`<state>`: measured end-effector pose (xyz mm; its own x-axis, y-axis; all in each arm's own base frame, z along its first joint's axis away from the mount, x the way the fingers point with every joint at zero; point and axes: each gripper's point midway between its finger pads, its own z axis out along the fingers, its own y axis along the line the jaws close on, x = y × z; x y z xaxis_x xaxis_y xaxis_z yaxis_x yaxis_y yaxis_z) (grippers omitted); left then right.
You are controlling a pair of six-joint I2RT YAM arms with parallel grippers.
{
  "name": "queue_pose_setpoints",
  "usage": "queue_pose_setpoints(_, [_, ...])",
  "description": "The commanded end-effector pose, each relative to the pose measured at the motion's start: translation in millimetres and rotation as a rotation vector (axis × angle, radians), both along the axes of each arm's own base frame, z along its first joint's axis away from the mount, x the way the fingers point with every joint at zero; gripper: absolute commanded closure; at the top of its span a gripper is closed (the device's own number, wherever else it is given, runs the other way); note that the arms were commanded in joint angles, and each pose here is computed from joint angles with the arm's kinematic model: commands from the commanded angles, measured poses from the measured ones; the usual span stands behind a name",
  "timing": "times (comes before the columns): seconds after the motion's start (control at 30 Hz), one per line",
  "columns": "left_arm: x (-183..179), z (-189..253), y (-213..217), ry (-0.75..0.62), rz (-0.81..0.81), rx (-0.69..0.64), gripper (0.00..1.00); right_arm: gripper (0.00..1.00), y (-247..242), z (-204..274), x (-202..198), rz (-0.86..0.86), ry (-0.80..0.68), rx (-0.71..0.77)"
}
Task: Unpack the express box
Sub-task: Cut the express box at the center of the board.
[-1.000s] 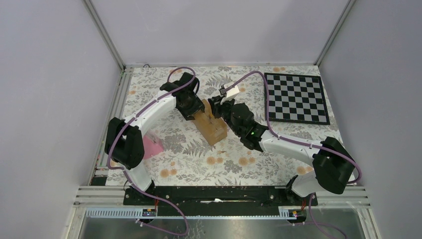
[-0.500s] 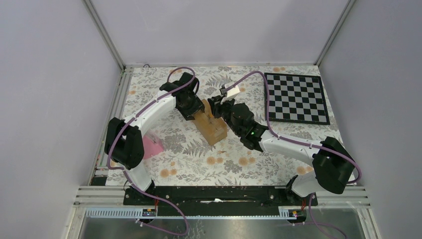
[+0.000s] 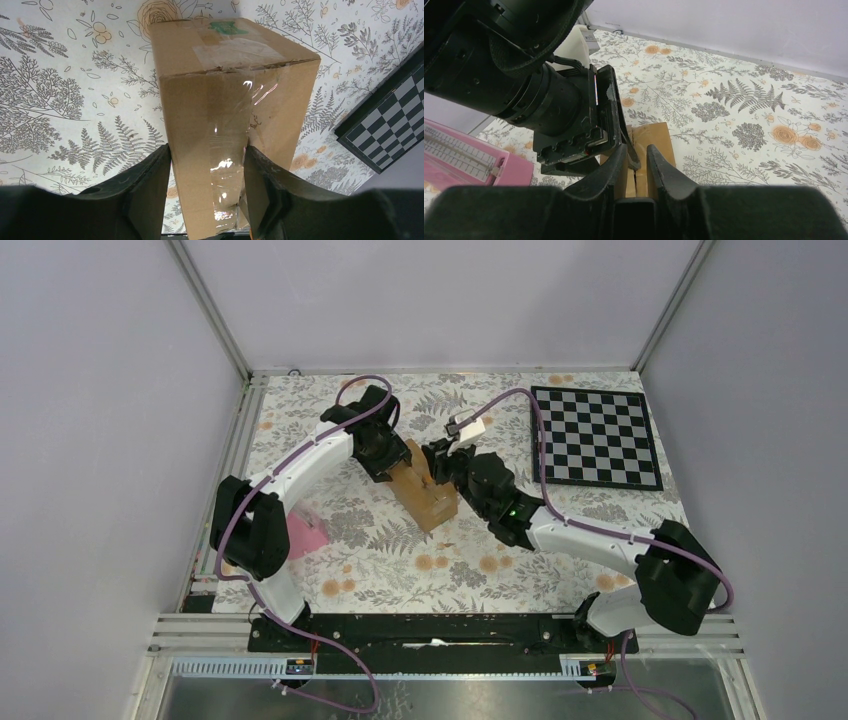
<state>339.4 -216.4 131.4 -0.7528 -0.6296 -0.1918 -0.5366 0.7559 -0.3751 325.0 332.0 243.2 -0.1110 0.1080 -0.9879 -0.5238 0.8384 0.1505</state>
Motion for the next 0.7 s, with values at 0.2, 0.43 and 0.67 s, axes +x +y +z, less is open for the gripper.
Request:
queue_pose_setpoints(0.2, [-2.6, -0.4, 6.8, 0.031, 0.070, -0.017, 0.89, 1.00, -17.4, 27.2, -26.4, 0.028, -0.008, 0.062])
queue_pose_setpoints(0.43, [-2.1, -1.2, 5.8, 0.053, 0.091, -0.024, 0.91, 1.00, -22.7, 23.1, -38.1, 0.048, 0.018, 0.058])
queue_pose_setpoints(0.67, [-0.6, 1.0, 5.1, 0.047, 0.090, -0.027, 0.92, 1.00, -26.9, 18.4, -39.8, 0.033, 0.016, 0.057])
